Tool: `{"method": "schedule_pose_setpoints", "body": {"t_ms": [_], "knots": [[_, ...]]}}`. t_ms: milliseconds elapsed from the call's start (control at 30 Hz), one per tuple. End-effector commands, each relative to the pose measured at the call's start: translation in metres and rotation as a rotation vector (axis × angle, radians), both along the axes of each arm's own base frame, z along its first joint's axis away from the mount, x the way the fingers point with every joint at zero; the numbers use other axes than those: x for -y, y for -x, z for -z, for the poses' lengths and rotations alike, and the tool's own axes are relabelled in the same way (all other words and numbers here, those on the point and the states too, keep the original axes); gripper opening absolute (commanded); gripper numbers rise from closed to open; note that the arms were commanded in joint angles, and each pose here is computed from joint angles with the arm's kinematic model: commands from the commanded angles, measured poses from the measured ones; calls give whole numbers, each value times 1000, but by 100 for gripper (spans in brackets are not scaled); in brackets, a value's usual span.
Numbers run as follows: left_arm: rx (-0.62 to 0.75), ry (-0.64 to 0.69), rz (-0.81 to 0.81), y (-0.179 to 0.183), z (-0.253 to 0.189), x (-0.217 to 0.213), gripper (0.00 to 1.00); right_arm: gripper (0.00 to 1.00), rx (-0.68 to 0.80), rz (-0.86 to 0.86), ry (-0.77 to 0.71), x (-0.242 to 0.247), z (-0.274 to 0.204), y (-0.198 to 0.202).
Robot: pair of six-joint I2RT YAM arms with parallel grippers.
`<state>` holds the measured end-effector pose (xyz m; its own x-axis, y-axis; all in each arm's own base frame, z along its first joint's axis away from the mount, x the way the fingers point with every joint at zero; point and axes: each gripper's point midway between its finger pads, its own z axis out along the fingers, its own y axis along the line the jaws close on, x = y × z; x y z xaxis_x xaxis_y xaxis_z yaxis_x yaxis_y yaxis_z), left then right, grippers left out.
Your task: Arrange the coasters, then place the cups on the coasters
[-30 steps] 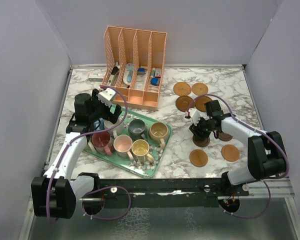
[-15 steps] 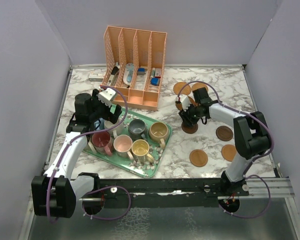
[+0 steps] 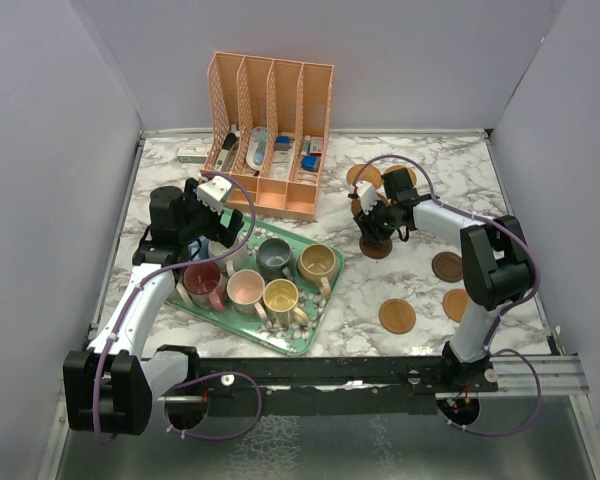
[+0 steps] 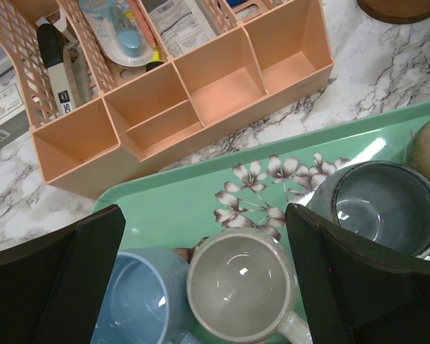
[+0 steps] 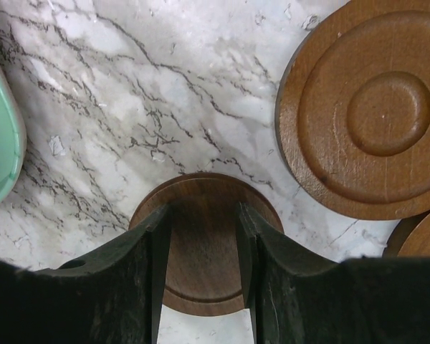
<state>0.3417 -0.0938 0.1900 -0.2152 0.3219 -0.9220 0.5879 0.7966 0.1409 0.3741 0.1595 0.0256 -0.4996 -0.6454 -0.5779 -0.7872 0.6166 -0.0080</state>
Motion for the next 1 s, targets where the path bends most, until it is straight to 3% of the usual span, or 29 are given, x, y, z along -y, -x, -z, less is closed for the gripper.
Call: {"method": "schedule_pose_setpoints", "body": {"t_ms": [0, 467, 967], "knots": [[11, -2, 24, 1, -3, 4, 99, 41, -40, 24, 71, 9, 24, -1], [11, -7, 19, 1, -3, 3, 99, 41, -21, 18, 93, 12, 18, -5], [13, -4, 21, 2, -4, 3, 99, 44, 100, 34, 21, 6, -60, -12]]}}
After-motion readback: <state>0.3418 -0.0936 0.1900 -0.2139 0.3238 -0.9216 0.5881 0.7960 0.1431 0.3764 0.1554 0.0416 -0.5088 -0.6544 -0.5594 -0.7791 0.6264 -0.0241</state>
